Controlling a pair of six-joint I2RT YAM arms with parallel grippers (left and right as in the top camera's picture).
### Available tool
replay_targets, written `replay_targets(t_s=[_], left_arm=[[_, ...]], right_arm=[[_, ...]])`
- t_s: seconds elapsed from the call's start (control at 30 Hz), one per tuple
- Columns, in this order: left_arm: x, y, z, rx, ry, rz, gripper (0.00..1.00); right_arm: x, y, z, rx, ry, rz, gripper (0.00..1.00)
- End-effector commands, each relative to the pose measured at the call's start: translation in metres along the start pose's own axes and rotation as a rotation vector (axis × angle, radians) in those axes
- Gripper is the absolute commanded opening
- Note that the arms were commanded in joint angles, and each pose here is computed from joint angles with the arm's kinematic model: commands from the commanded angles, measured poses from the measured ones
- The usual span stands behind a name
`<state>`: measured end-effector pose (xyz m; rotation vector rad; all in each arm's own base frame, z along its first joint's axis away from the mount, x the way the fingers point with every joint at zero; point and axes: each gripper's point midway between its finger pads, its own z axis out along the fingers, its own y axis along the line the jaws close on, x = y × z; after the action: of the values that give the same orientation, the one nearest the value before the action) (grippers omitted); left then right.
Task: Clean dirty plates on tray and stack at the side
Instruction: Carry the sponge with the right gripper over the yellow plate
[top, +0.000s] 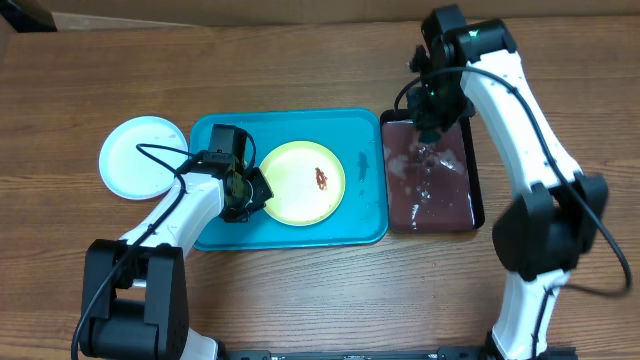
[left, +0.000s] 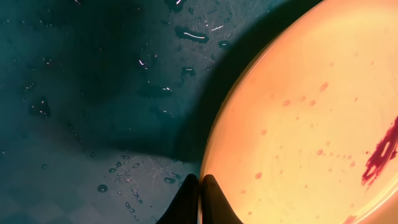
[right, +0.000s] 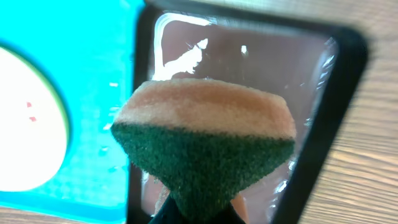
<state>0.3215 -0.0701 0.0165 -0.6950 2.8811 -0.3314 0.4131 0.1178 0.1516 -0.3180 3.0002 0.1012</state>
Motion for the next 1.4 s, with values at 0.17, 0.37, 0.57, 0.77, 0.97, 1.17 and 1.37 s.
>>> replay_targets(t_s=[0.17, 0.37, 0.57, 0.77, 0.97, 1.17, 1.37], left_arm=[[0.002, -0.004, 0.000, 0.008, 0.011, 0.013, 0.05], [0.002, -0.004, 0.000, 0.008, 0.011, 0.012, 0.05], [0.002, -0.004, 0.000, 0.008, 0.011, 0.012, 0.05], [0.002, -0.004, 0.000, 0.008, 0.011, 0.012, 0.05], [0.002, -0.004, 0.000, 0.008, 0.011, 0.012, 0.05], [0.002, -0.004, 0.000, 0.008, 0.011, 0.013, 0.05], [0.002, -0.004, 0.000, 0.007, 0.011, 0.013, 0.05]], right_arm=[[0.000, 0.051, -0.061, 0.077, -0.177, -0.134, 0.04], [0.005, 0.120, -0.053, 0.023, -0.220, -0.220, 0.04], [0.009, 0.152, -0.021, 0.044, -0.240, -0.226, 0.04], [0.012, 0.162, 0.023, 0.139, -0.245, -0.270, 0.04], [0.012, 0.179, 0.058, 0.137, -0.232, -0.296, 0.04], [0.013, 0.178, 0.089, 0.170, -0.190, -0.306, 0.04], [0.016, 0.176, 0.108, 0.183, -0.157, -0.310, 0.06]])
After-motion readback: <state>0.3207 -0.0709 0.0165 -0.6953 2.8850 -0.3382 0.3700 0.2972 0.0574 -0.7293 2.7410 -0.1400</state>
